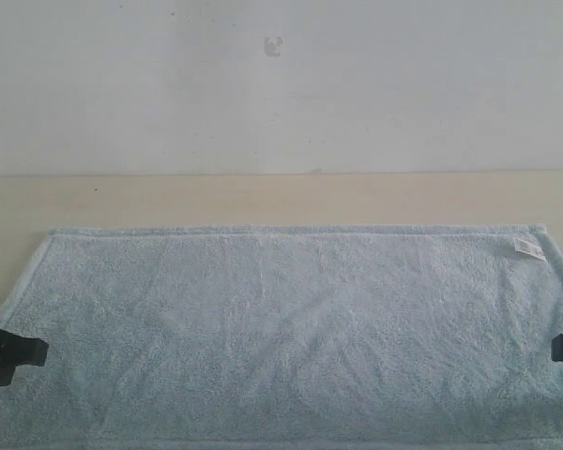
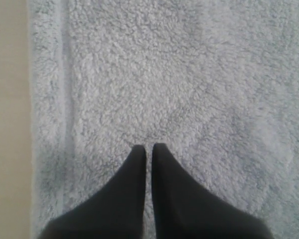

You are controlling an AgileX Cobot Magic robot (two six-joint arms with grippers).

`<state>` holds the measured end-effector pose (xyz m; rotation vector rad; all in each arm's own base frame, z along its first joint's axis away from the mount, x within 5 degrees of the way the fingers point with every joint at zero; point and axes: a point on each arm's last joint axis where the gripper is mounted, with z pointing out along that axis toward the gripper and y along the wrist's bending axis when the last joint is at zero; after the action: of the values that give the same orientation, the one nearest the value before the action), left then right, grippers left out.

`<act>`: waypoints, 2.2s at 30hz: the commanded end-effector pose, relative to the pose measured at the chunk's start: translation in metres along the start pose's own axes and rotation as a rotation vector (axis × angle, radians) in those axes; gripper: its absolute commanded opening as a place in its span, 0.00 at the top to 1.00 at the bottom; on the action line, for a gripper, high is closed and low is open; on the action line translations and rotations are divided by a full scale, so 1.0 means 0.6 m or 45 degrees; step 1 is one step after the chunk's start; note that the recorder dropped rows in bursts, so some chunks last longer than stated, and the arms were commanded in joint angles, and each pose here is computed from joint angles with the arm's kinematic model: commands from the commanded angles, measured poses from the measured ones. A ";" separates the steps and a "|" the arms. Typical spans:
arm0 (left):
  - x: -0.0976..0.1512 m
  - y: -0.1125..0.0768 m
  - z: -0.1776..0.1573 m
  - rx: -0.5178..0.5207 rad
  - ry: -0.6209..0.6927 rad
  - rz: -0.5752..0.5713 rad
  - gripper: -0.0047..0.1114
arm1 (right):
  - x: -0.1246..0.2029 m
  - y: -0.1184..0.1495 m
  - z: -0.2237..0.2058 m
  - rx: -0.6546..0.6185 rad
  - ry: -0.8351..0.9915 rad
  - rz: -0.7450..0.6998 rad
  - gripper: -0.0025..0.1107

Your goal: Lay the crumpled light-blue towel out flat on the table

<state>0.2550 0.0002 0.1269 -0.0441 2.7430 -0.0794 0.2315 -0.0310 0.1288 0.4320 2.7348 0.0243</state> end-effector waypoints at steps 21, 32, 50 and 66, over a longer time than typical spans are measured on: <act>0.040 0.000 0.008 -0.009 0.055 -0.024 0.92 | 0.016 -0.004 0.001 0.004 0.018 0.035 0.98; 0.082 0.006 0.015 -0.047 0.042 -0.047 0.92 | 0.034 -0.007 0.006 0.008 0.027 0.047 0.98; 0.091 0.024 0.027 -0.076 0.089 -0.215 0.92 | 0.035 -0.018 0.008 0.079 -0.060 0.113 0.98; 0.021 -0.003 -0.082 -0.021 -0.429 -0.129 0.73 | -0.075 0.075 -0.032 0.037 -0.242 -0.331 0.98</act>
<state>0.2180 0.0013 0.1597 -0.1727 2.4563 -0.0622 0.2608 0.0025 0.1505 0.1736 2.5945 -0.0416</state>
